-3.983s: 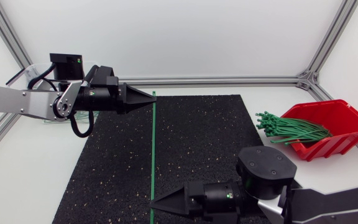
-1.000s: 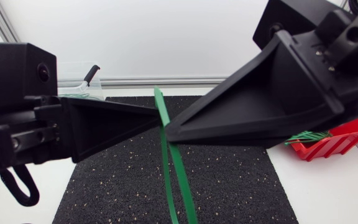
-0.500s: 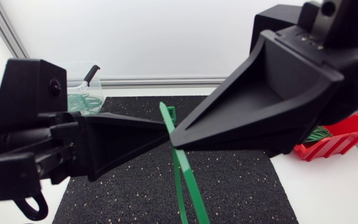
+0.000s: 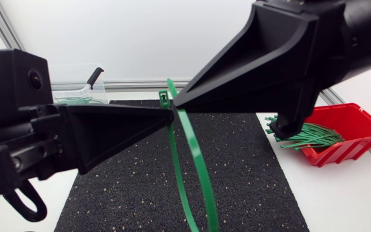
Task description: Take a green cable tie from the red box, thread the tail through the head to close it, then place it in the transparent bin on the left.
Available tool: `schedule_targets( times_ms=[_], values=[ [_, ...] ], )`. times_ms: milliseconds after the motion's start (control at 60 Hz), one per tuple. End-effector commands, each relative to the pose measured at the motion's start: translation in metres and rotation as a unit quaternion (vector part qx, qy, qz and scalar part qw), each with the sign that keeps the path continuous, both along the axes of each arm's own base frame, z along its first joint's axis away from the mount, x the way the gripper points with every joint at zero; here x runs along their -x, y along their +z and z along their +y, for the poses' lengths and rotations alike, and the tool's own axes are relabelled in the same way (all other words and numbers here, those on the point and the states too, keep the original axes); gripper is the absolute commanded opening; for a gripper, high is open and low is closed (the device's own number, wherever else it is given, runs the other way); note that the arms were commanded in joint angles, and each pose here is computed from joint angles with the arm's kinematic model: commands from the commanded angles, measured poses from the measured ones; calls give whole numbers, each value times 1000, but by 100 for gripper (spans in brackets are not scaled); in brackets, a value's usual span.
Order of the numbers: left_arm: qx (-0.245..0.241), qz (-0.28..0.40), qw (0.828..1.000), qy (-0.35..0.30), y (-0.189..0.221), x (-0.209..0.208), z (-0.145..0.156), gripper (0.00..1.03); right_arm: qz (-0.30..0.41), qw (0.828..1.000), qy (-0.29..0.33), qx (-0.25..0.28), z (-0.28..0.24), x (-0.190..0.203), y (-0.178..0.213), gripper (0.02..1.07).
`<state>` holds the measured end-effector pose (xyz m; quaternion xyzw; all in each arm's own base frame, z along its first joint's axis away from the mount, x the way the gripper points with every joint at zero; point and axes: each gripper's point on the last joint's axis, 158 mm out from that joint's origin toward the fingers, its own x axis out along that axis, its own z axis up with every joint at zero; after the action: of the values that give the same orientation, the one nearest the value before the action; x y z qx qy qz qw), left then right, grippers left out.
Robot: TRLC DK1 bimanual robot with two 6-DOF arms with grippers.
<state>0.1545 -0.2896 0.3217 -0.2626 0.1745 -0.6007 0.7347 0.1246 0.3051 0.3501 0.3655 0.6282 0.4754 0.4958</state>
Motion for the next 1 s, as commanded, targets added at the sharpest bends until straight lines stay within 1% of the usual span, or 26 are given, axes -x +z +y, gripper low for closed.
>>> schedule_targets(
  times_ms=[0, 250, 433, 983],
  values=[
    [6, -15, 1000, 11, 2, -4, 2, 4, 19, 1000, -7, 6, 0, -5, 3, 8],
    [6, -14, 999, 34, 0, -21, 0, 4, 23, 1000, -8, 9, 1, -6, 7, 8],
    [10, -17, 999, 43, 3, -27, -1, 4, 36, 999, -7, 19, 5, -10, -1, 8],
    [21, -26, 999, 33, 18, -14, -1, 4, 35, 999, -9, 21, 3, -9, -4, 8]
  ],
)
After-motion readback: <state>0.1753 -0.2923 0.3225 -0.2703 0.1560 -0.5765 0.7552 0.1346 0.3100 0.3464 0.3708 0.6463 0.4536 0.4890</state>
